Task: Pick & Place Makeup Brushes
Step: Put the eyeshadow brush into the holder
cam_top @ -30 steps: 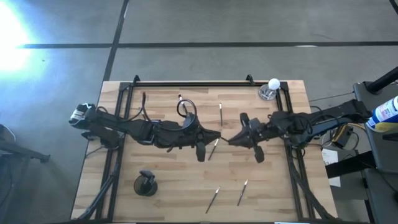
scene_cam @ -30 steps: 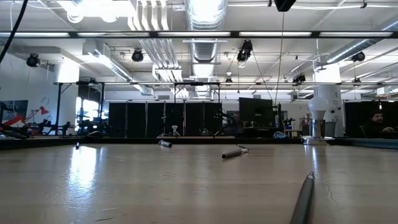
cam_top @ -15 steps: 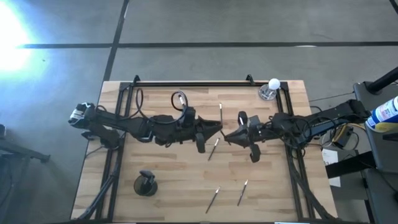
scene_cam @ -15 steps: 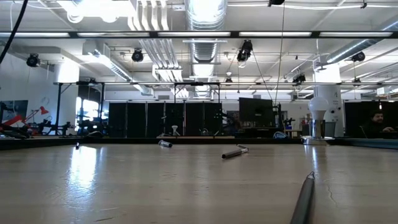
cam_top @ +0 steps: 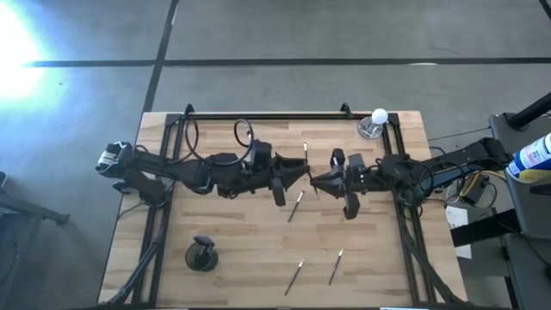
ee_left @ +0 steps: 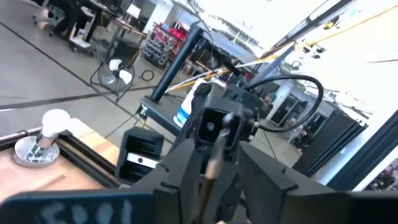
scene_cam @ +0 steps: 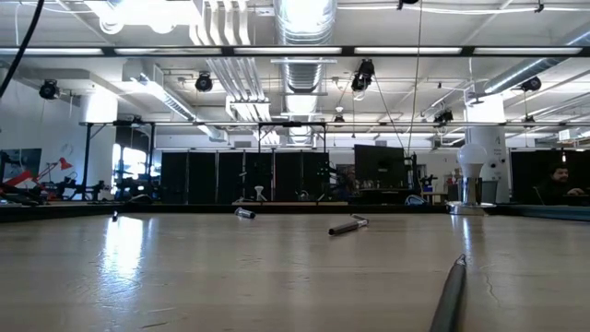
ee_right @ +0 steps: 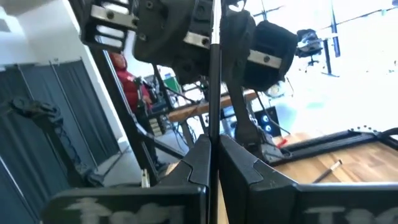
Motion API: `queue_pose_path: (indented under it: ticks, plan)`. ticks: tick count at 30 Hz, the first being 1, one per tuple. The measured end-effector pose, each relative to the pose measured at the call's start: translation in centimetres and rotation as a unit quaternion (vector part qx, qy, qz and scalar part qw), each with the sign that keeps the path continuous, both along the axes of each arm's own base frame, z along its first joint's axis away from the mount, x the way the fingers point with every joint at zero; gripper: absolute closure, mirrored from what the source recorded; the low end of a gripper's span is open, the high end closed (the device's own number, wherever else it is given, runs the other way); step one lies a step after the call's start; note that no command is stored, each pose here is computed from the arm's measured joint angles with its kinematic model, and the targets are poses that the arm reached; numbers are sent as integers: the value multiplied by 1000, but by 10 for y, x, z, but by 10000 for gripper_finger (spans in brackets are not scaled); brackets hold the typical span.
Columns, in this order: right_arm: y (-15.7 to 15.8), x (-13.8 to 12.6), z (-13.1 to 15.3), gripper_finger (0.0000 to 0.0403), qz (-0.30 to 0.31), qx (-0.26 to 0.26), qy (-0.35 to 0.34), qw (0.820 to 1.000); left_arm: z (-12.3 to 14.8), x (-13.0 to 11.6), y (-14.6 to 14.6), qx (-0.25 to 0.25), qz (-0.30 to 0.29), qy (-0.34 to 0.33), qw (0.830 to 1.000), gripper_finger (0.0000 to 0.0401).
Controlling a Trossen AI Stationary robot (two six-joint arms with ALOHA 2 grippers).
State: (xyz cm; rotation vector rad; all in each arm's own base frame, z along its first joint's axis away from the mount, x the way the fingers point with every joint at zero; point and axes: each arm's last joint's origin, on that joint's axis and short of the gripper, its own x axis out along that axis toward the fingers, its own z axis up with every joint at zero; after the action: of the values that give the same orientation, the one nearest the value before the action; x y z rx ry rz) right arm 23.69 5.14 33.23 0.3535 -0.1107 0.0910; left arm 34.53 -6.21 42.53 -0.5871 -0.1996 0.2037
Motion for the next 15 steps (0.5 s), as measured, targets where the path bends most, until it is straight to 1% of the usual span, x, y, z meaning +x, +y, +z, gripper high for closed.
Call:
queue_pose_path:
  ticks: [3, 8, 15]
  plan:
    - [0, 1, 1, 390, -1, 3, -6, 1000, 0, 1, 2, 1, 1, 1, 1000, 315]
    - [-1, 1, 2, 390, -11, 5, -9, 1000, 0, 1, 2, 14, 2, 1, 1000, 386]
    - [-1, 1, 2, 390, -14, 11, -9, 1000, 0, 1, 3, 26, 3, 1, 1000, 396]
